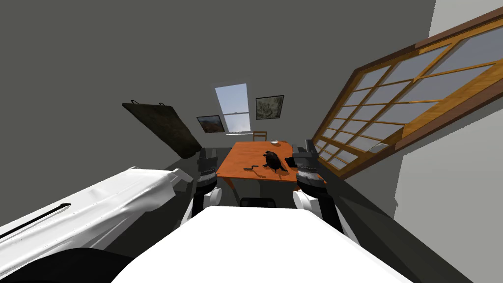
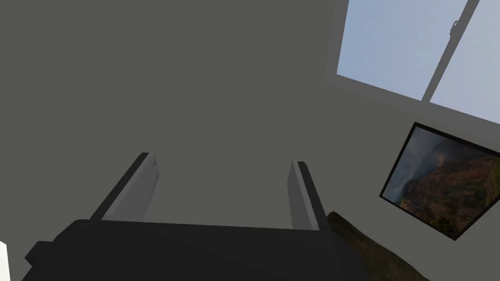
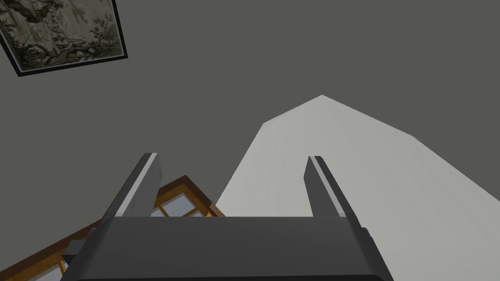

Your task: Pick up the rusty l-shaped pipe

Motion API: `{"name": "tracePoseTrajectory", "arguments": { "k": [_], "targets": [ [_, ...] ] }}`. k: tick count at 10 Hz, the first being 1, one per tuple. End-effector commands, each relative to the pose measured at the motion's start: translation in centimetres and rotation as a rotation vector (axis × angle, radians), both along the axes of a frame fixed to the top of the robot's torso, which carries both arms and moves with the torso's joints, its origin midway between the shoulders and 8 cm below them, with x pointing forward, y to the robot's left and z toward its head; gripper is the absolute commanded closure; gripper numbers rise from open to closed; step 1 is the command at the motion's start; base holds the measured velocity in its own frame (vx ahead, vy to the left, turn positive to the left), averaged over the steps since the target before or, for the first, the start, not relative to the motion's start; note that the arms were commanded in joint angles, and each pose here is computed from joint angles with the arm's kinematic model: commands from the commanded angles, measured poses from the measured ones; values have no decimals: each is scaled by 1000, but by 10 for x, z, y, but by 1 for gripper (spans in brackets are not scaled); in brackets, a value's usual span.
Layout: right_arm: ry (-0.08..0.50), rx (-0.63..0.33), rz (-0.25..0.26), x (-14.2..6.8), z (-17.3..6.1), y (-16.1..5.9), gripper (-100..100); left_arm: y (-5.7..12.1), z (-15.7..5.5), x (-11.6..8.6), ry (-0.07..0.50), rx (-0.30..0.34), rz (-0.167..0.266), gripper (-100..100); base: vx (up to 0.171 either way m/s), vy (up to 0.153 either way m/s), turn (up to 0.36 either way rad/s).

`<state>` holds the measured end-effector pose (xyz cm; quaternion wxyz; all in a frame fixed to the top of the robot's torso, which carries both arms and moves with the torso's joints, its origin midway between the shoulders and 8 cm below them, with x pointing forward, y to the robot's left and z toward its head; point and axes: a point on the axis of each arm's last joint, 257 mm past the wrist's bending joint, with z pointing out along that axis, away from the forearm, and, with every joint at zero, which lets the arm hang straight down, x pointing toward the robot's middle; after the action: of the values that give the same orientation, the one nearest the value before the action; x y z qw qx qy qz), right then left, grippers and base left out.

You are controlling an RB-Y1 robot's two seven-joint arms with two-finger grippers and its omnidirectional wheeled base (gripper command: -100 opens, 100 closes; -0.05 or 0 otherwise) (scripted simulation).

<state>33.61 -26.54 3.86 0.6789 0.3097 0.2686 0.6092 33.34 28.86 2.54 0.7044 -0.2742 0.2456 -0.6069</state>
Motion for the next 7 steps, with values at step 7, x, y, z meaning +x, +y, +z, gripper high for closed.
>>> {"name": "tracePoseTrajectory", "arguments": {
  "k": [7],
  "targets": [
    [0, 0, 0, 0, 0, 0, 0, 3, -51, 38, 158, 13, -85, -100, -33, -4, -54]
  ]
}}
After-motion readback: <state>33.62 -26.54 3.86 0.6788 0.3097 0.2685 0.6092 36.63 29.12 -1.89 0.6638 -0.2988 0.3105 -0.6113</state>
